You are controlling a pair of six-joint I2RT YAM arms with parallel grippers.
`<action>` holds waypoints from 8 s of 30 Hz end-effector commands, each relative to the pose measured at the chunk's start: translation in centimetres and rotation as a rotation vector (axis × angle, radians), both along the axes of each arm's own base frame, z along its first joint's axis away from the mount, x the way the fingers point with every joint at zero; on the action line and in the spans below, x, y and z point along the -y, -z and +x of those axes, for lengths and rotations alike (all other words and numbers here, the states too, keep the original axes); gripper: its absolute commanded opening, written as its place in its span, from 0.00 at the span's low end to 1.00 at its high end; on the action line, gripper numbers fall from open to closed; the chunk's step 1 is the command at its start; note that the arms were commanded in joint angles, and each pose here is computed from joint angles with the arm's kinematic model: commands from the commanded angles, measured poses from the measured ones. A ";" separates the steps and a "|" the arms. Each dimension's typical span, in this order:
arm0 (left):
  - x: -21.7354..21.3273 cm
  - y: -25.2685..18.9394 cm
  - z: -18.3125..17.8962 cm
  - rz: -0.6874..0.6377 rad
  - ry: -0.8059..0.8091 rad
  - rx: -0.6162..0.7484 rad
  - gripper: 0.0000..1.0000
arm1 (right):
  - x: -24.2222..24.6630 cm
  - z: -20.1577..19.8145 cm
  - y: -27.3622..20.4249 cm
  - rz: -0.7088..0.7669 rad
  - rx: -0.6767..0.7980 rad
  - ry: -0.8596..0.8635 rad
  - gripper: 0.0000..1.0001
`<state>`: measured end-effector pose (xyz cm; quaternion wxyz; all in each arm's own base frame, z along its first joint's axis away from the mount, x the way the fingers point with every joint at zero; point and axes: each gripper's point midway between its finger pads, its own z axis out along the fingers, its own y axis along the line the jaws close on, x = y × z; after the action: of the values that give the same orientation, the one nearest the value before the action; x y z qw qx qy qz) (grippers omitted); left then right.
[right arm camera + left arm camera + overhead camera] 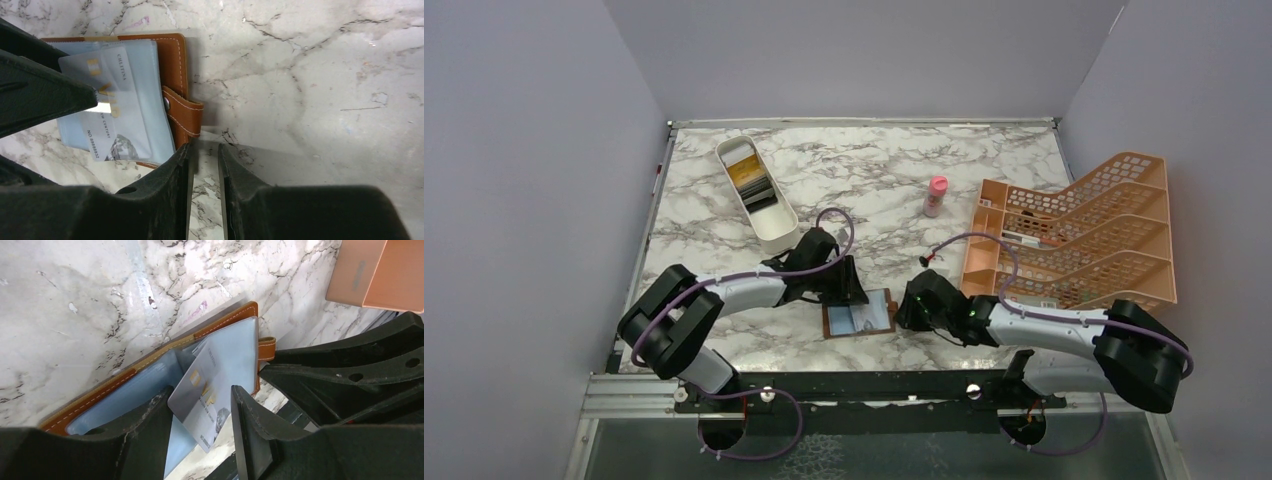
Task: Put the credit cards into the card holder
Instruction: Insert the credit card into the card holder.
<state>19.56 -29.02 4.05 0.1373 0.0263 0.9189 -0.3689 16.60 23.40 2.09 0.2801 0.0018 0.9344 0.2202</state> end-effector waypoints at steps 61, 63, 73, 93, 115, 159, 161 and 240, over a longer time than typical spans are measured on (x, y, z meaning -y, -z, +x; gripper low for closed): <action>1.8 -0.5 -1.2 0.055 0.081 0.100 0.51 | 0.2 0.4 0.5 -0.033 0.009 0.013 0.33; 2.1 -0.4 -1.5 0.049 0.085 0.096 0.51 | 0.2 0.5 0.5 -0.033 0.012 0.015 0.33; 4.6 -0.7 -2.7 -0.030 0.102 0.076 0.51 | 0.1 1.1 0.2 -0.029 0.033 0.030 0.33; -2.4 -2.9 -0.8 0.163 -0.031 0.193 0.50 | 1.2 3.1 -0.5 -0.101 0.101 0.011 0.33; -2.6 -1.5 -1.3 -0.091 -0.005 0.125 0.47 | 0.4 3.7 -1.6 -0.094 0.105 -0.019 0.33; -0.8 -4.7 -2.6 -0.256 -0.139 0.195 0.00 | -7.1 -0.8 -5.5 0.383 -0.101 -0.148 0.65; -1.1 -4.7 -2.5 -0.255 -0.165 0.200 0.00 | -7.4 -1.1 -5.4 0.386 -0.106 -0.162 0.66; -7.5 -8.8 2.1 0.185 -0.258 0.502 0.49 | -3.1 0.9 -3.2 0.045 0.043 -0.118 0.23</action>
<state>19.54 -23.89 10.68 0.3363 -0.0382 0.8808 -0.3312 17.30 26.72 5.70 0.2721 -0.0417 0.9248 0.2625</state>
